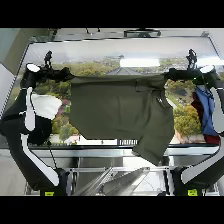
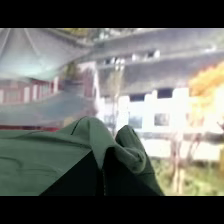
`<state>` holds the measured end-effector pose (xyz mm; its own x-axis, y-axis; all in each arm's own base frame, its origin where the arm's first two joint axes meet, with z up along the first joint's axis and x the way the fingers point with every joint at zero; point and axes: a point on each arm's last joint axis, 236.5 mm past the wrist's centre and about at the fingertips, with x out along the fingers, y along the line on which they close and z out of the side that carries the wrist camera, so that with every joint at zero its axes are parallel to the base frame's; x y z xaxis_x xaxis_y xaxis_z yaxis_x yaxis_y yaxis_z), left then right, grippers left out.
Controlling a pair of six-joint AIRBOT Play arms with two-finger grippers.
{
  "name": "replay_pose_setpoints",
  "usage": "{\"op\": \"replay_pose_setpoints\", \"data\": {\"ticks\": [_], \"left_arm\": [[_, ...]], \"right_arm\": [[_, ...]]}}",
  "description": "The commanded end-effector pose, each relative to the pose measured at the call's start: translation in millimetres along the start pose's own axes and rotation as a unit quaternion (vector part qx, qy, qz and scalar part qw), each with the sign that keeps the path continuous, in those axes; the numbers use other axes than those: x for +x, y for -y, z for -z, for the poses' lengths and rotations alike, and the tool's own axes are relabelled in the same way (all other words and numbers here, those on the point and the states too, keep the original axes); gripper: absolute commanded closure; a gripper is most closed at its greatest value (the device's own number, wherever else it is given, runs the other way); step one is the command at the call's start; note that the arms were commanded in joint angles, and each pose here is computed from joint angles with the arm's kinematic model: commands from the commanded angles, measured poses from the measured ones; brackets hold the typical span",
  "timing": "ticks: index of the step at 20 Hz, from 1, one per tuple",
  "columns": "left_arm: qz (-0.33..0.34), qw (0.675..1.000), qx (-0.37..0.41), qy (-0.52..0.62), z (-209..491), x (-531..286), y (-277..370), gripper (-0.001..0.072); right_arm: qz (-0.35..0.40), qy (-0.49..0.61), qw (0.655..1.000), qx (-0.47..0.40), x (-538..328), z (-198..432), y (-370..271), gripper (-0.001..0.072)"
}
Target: Fold the shirts.
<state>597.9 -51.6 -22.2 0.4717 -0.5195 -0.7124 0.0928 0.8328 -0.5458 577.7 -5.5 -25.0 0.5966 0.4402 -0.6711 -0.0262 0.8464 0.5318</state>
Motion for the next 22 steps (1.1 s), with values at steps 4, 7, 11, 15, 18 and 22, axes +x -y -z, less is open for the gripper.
{"op": "replay_pose_setpoints", "data": {"ticks": [4,7,11,15,18,22], "left_arm": [[-0.074,0.996,0.047,-0.029,14.3,13.3,-17.2,0.0698],[-0.087,0.992,0.074,-0.055,33.3,27.4,-18.4,0.0698],[-0.104,0.988,0.086,-0.073,46.0,33.4,-25.3,0.0698],[-0.099,0.988,0.088,-0.078,45.5,30.5,-20.6,0.0647],[-0.097,0.984,0.098,-0.112,45.2,6.3,-13.4,0.037],[-0.143,0.974,0.058,-0.168,56.1,-56.1,-33.0,0.0372]], "right_arm": [[0.037,-0.056,0.997,-0.024,3.1,27.0,17.2,0.0693],[0.035,-0.085,0.995,-0.025,10.8,49.0,14.3,0.0693],[0.05,-0.127,0.99,-0.033,21.7,84.0,19.8,0.0693],[0.052,-0.133,0.989,-0.034,19.4,86.5,19.3,0.0624],[0.047,-0.144,0.988,-0.043,-0.8,84.2,9.2,0.0305],[0.089,-0.155,0.983,-0.031,-67.3,74.9,14.2,0.0308]]}}
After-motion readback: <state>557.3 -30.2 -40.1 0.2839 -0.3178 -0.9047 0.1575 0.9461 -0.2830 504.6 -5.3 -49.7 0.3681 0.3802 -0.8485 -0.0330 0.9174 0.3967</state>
